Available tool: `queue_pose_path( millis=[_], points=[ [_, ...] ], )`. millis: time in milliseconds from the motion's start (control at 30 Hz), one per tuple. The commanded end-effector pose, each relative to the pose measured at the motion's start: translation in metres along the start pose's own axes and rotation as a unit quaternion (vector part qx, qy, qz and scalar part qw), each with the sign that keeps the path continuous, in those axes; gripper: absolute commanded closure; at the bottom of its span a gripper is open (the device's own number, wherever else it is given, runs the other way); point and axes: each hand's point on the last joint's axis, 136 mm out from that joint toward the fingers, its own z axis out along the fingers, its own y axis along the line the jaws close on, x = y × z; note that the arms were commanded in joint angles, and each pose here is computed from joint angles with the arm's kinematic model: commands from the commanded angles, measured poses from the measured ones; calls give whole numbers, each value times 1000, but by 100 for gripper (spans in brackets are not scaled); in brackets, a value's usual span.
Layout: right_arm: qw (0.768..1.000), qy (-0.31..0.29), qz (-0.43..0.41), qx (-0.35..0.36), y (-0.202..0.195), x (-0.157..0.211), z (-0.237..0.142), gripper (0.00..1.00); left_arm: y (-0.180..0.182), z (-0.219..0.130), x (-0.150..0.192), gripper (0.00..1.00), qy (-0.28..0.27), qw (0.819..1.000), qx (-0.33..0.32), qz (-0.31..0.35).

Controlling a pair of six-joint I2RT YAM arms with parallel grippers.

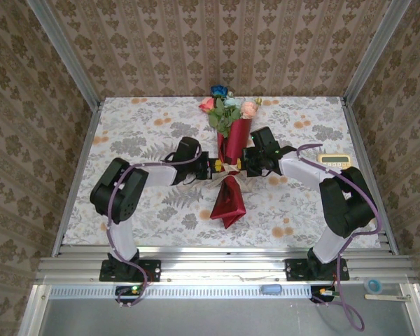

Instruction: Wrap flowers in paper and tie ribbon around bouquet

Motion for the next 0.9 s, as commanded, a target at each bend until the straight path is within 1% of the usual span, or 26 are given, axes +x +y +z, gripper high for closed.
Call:
queue_pose_path(
  millis=[0, 233, 400, 533, 867],
  points=[
    [1000, -3, -12, -5, 5, 2, -7, 100, -3, 0, 3, 100, 3, 1000, 0, 8],
    [999, -12, -29, -23, 13, -7, -11, 100, 3, -11, 3, 100, 1, 1000, -2, 17],
    [997, -21, -25, -66, 21, -19, -14, 100, 13, -20, 3, 100, -3, 1000, -10, 19],
    [997, -21, -18, -79, 21, -27, -15, 100, 20, -26, 0, 100, -7, 1000, -14, 17],
    [992, -29, 1, -121, 26, -49, -17, 100, 18, -30, 1, 100, -9, 1000, -17, 25]
  ],
)
